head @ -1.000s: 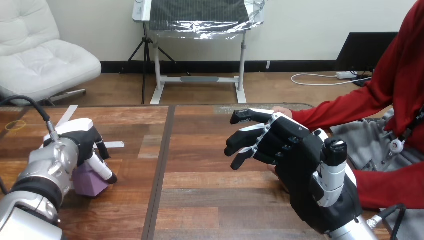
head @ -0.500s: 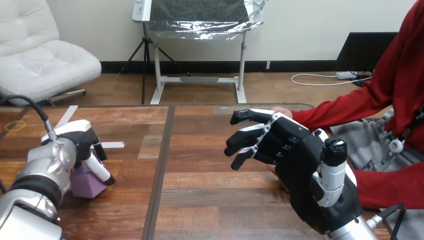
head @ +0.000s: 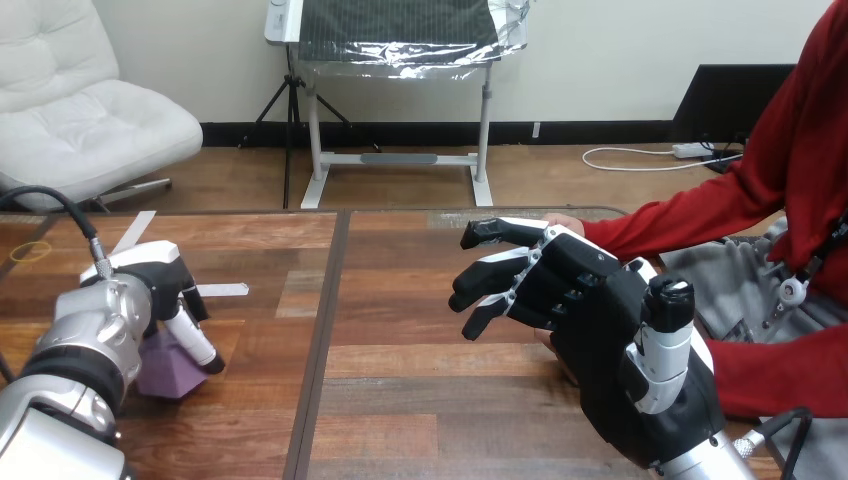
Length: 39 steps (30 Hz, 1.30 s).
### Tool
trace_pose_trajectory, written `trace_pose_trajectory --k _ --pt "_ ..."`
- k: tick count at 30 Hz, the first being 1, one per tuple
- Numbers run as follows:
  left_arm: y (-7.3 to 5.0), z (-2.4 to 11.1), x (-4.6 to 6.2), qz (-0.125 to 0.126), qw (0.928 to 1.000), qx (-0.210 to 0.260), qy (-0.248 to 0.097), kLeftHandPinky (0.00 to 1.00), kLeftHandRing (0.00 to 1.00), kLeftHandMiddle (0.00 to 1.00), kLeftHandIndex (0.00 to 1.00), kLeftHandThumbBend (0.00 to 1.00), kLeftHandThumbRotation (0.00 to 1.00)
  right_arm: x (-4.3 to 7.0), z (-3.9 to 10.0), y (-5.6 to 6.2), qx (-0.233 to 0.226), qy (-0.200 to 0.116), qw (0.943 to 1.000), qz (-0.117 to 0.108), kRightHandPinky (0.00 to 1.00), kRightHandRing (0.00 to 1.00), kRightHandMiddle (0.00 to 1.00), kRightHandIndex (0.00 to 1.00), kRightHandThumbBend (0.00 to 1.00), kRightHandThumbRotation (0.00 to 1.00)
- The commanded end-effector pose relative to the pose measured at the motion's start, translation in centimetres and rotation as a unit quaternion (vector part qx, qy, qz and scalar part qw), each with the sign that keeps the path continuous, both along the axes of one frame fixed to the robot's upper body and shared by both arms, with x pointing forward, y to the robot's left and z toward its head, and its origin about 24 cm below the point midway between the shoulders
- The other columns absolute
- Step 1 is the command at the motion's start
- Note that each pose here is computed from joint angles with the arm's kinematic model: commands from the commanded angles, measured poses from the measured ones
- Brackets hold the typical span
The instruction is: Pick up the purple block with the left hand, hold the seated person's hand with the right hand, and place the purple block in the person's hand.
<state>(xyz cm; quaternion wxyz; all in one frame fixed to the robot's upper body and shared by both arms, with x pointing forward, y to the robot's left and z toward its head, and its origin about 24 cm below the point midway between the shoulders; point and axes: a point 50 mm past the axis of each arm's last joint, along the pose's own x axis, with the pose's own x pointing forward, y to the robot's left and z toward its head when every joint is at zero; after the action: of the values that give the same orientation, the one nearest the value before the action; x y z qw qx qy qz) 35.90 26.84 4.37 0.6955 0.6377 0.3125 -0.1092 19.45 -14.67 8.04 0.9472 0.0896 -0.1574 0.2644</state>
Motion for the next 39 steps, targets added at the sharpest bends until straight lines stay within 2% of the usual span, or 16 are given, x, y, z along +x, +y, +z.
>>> trace_pose_trajectory --k 1,8,12,13,16,20,29,39 --pt "-0.2 2.4 1.4 -0.011 0.9992 0.026 -0.028 0.19 0.26 0.39 0.68 0.73 0.00 0.5 1.5 0.2 0.016 -0.039 0.9991 -0.002 0.46 0.59 0.60 0.70 0.96 1.00" --pt "-0.2 2.5 1.4 -0.011 0.9988 0.036 -0.030 0.23 0.33 0.44 0.68 0.76 0.00 0.5 1.5 0.2 0.015 -0.039 0.9991 -0.004 0.46 0.59 0.60 0.70 0.96 1.00" --pt "-0.2 2.6 1.4 -0.010 0.9987 0.038 -0.032 0.36 0.53 0.61 0.69 0.79 0.00 0.5 1.5 0.2 0.013 -0.041 0.9991 -0.003 0.46 0.59 0.60 0.70 0.96 1.00" --pt "-0.2 2.6 1.4 -0.010 0.9987 0.038 -0.033 0.43 0.62 0.68 0.69 0.81 0.01 0.5 1.5 0.2 0.013 -0.041 0.9991 -0.003 0.46 0.59 0.60 0.70 0.96 1.00" --pt "-0.3 2.7 1.5 -0.012 0.9985 0.040 -0.035 0.51 0.71 0.76 0.70 0.82 0.02 0.5 1.5 0.2 0.014 -0.041 0.9990 -0.003 0.46 0.59 0.60 0.70 0.96 1.00" --pt "-0.3 2.8 1.6 -0.013 0.9983 0.039 -0.041 0.58 0.78 0.82 0.72 0.84 0.04 0.5 1.5 0.2 0.013 -0.042 0.9990 -0.002 0.46 0.59 0.60 0.70 0.95 1.00" --pt "-0.4 3.1 1.7 -0.028 0.9963 0.047 -0.067 0.58 0.79 0.82 0.73 0.84 0.08 0.5 1.5 0.2 0.013 -0.039 0.9991 -0.003 0.45 0.58 0.60 0.70 0.95 1.00" --pt "-0.4 3.5 1.8 -0.052 0.9897 0.076 -0.110 0.58 0.73 0.74 0.69 0.83 0.13 0.6 1.4 0.2 0.012 -0.040 0.9991 -0.004 0.45 0.58 0.60 0.70 0.94 1.00"
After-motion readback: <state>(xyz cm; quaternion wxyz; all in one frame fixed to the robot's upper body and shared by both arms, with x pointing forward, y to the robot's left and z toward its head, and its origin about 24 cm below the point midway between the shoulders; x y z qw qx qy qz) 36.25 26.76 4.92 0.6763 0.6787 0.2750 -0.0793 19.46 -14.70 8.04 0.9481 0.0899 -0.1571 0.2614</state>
